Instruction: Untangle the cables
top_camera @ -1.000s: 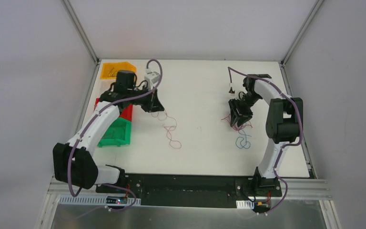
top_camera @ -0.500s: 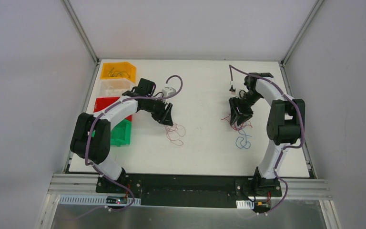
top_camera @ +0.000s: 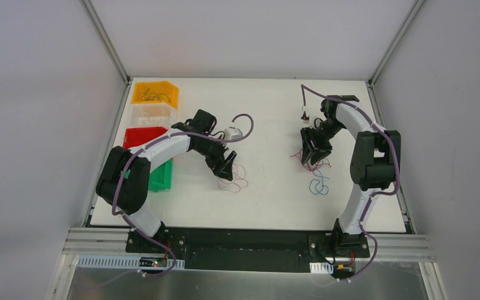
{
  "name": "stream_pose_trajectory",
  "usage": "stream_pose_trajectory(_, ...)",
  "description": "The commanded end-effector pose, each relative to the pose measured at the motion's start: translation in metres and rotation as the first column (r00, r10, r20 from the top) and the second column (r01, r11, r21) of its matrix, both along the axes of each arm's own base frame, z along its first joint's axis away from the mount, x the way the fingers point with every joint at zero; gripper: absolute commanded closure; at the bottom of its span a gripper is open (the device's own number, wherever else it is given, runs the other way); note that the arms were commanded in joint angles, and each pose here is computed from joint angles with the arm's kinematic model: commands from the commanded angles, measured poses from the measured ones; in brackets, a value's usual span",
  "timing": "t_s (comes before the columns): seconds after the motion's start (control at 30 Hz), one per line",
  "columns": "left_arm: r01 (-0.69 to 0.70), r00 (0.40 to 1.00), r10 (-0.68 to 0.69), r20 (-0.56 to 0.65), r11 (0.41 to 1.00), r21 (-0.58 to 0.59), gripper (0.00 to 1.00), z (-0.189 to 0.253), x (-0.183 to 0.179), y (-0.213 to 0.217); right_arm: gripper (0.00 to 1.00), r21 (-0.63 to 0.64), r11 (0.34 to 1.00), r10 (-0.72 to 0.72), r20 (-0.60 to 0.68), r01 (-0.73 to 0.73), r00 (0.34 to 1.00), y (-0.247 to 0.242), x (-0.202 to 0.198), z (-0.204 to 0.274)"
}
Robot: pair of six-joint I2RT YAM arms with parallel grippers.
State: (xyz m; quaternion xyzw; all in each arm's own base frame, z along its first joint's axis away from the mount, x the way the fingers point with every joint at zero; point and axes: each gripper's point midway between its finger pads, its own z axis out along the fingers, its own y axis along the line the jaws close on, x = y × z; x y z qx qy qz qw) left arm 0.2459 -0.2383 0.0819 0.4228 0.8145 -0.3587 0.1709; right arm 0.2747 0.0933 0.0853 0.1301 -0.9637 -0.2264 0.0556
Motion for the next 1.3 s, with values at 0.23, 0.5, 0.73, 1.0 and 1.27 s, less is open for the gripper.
stream_pose_trajectory(0.23,0.236,0.948,-0.279,0.151,0.938,0.255,0.15,-0.036,-0.034,0.004,0.52,0.017,1.0,0.004,-0.001,-0.004,1.0,0.0,-0.005,0.012)
stream_pose_trajectory(0.5,0.318,0.902,-0.399,0.167,0.873,0.37,0.17,-0.052,-0.051,0.002,0.52,0.017,1.0,0.008,-0.002,-0.008,1.0,-0.001,-0.006,0.013)
stream_pose_trajectory(0.73,0.238,0.899,-0.38,0.218,0.841,0.486,0.39,-0.063,-0.041,0.0,0.52,0.025,1.0,0.007,0.001,-0.007,1.0,0.0,-0.004,0.013)
stream_pose_trajectory(1.0,0.097,0.922,-0.216,0.321,0.932,0.349,1.0,-0.009,-0.011,0.002,0.52,0.015,1.0,0.021,0.03,-0.021,0.999,-0.004,-0.002,0.017)
stream_pose_trajectory(1.27,0.124,0.93,-0.164,0.328,0.982,0.141,1.0,0.091,-0.03,0.061,0.52,0.023,0.999,0.023,0.043,-0.024,0.999,-0.005,0.002,0.024)
